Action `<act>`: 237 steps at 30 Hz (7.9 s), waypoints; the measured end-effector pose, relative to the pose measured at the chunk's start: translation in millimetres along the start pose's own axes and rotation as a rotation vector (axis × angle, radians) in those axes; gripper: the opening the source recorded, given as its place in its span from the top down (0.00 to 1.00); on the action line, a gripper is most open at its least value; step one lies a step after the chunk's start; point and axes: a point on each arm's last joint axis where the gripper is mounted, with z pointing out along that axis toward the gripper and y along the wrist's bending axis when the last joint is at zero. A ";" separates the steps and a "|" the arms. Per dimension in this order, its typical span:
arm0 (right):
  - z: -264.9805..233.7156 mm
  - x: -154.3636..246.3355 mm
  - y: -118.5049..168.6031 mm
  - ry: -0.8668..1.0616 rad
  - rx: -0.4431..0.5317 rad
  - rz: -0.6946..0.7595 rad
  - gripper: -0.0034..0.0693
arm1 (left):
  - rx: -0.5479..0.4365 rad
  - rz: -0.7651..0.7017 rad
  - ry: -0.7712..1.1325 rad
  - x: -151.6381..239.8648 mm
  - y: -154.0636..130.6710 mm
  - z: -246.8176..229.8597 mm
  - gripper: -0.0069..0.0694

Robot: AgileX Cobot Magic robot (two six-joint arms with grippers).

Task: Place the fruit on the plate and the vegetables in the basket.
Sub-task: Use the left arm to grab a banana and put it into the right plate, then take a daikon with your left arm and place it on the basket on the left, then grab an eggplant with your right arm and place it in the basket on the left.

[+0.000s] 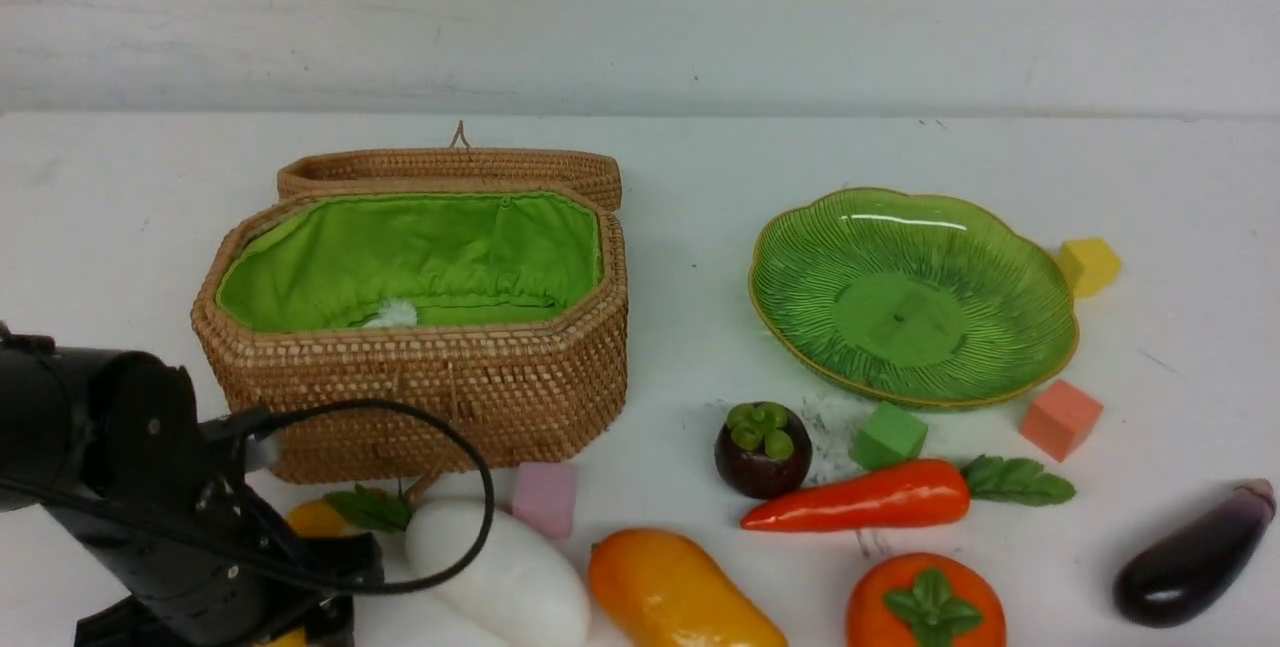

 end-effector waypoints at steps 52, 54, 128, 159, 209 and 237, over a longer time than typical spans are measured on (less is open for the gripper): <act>0.0 0.0 0.0 0.000 0.000 0.000 0.62 | 0.278 0.670 -0.257 -21.1 -78.2 -189.4 0.52; 0.0 0.0 0.0 0.000 0.000 0.000 0.62 | 0.245 0.780 -0.290 -29.7 -110.5 -194.2 0.52; 0.0 0.0 0.0 0.000 0.000 -0.001 0.62 | 0.271 0.903 -0.594 -45.4 -235.2 -262.6 0.19; 0.0 0.0 0.0 0.000 0.000 -0.001 0.62 | 0.043 0.614 -0.014 -10.0 -104.2 -26.1 0.20; 0.0 0.0 0.0 0.000 0.000 -0.001 0.62 | -0.397 1.066 -0.654 -113.3 -142.4 -98.3 0.27; 0.0 0.0 0.0 0.000 0.000 -0.001 0.62 | -0.279 0.897 -0.702 -77.5 -114.1 -187.3 0.15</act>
